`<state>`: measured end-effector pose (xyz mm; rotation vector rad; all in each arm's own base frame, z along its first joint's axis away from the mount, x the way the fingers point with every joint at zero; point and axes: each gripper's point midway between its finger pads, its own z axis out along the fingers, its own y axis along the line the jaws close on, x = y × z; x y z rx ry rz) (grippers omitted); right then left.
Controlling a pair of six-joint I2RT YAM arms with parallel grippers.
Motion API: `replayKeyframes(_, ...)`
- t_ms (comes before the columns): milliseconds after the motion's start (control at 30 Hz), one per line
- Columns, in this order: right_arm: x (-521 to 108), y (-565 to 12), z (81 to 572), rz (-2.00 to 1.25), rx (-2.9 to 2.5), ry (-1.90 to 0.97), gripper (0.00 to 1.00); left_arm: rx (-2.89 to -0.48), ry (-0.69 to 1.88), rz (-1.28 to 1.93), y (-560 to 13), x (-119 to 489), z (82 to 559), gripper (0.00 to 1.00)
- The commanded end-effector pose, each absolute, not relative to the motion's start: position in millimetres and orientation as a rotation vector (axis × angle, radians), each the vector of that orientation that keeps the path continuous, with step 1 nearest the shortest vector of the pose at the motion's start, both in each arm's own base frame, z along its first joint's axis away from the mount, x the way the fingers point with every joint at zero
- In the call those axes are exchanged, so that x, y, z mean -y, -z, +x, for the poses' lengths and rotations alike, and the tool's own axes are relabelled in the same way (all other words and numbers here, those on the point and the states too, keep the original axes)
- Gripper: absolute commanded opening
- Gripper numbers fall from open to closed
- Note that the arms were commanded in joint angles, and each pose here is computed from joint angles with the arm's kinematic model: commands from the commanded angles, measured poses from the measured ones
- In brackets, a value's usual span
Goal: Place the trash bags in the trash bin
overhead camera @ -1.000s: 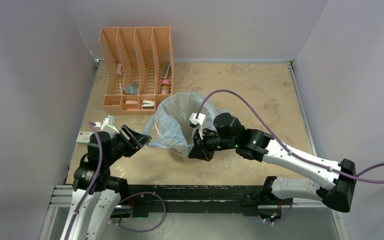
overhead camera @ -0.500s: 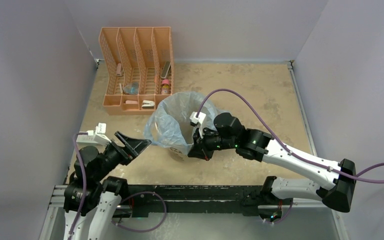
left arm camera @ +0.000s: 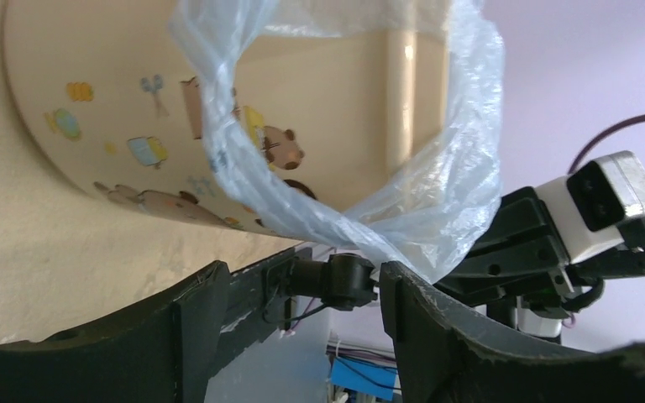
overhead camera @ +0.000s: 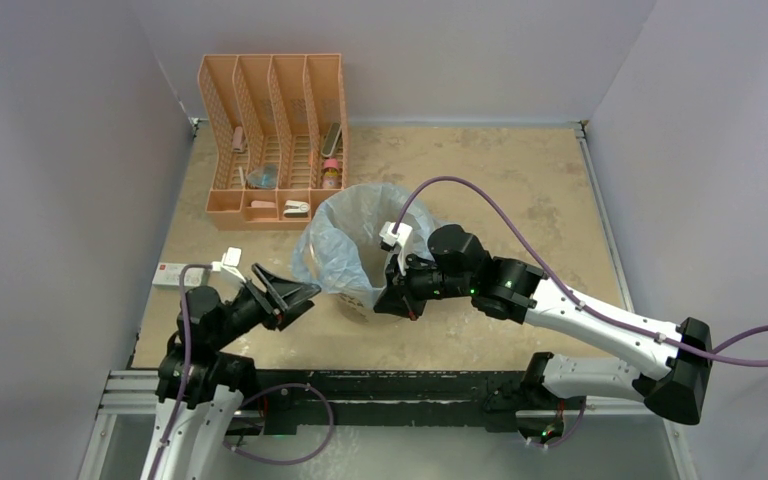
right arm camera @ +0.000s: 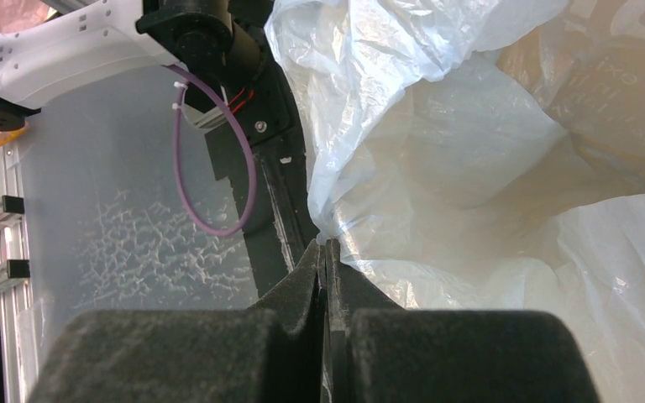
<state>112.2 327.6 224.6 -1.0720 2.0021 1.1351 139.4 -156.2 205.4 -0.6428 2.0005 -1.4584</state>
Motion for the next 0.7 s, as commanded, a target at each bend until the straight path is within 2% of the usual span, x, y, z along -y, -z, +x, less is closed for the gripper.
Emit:
replayKeyframes(0,-330,-238,114,-1.056,-1.941,-1.162,0.00,-1.862,1.576,-0.517,-244,163,140,0.65)
replayKeyframes(100,-330,-239,114,-1.057,-1.936,-1.160,0.00,-1.838,1.590,-0.509,-249,163,136,0.65)
replayKeyframes(200,-331,-241,112,-1.065,-1.929,-1.172,0.00,-1.837,1.550,-0.558,-245,157,137,0.71)
replayKeyframes(667,-336,-233,111,-1.134,-1.933,-1.172,0.00,-1.781,1.577,-0.576,-259,156,143,0.75)
